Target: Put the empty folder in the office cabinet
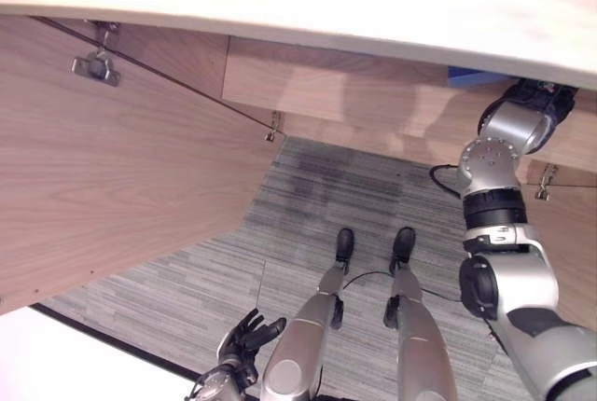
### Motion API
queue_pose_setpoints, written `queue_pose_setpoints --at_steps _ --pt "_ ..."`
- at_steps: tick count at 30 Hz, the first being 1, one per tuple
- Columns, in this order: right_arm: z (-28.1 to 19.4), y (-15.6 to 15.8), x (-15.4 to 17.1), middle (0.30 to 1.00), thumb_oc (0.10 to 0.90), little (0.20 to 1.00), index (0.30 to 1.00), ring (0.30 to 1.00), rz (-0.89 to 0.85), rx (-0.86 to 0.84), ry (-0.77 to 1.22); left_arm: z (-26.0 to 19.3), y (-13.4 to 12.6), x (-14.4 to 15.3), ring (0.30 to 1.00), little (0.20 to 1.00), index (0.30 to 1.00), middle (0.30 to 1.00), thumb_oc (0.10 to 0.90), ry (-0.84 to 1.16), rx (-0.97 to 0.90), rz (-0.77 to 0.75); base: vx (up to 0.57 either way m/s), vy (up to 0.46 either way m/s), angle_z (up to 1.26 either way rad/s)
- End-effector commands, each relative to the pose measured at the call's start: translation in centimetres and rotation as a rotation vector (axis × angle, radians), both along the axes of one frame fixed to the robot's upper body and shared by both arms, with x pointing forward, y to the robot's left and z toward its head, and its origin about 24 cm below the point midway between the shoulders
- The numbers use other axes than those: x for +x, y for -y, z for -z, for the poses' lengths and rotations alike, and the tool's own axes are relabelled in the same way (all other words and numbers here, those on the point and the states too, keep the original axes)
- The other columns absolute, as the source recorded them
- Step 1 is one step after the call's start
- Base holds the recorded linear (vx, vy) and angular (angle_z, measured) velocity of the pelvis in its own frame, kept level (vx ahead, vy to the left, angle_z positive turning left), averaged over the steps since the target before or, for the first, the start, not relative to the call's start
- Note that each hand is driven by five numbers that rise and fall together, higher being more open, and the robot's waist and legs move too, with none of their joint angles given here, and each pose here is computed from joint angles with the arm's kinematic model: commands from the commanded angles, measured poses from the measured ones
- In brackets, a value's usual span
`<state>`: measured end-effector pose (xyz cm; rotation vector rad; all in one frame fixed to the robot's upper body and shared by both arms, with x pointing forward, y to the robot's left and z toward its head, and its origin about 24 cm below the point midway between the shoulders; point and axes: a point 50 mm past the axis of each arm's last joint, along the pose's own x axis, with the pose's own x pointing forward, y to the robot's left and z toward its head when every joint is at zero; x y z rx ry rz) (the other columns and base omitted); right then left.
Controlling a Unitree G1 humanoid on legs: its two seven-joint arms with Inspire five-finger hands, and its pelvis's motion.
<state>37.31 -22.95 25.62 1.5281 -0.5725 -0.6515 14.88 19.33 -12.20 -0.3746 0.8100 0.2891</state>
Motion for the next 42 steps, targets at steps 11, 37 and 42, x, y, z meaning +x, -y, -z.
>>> queue_pose_setpoints --at_steps 11,37,42 --pt "-3.8 -1.8 -0.4 0.900 0.800 0.900 0.900 0.900 -0.021 -0.240 0.170 0.8 -3.3 -4.5 0.900 0.900 0.900 0.900 0.800 -0.142 0.077 -0.045 0.00 0.000 0.00" --pt "4.8 -2.1 3.8 0.900 0.800 0.900 0.900 0.900 -0.562 -1.510 -0.493 0.8 -5.3 -4.3 0.900 0.900 0.900 0.900 0.800 -0.116 0.063 0.011 -0.03 -0.015 -0.03" --pt "0.2 -0.3 4.0 0.900 0.800 0.900 0.900 0.900 -0.405 -1.687 -0.551 1.5 -6.2 -5.7 0.900 0.900 0.900 0.900 0.800 -0.184 0.103 -0.015 -0.02 0.006 -0.03"
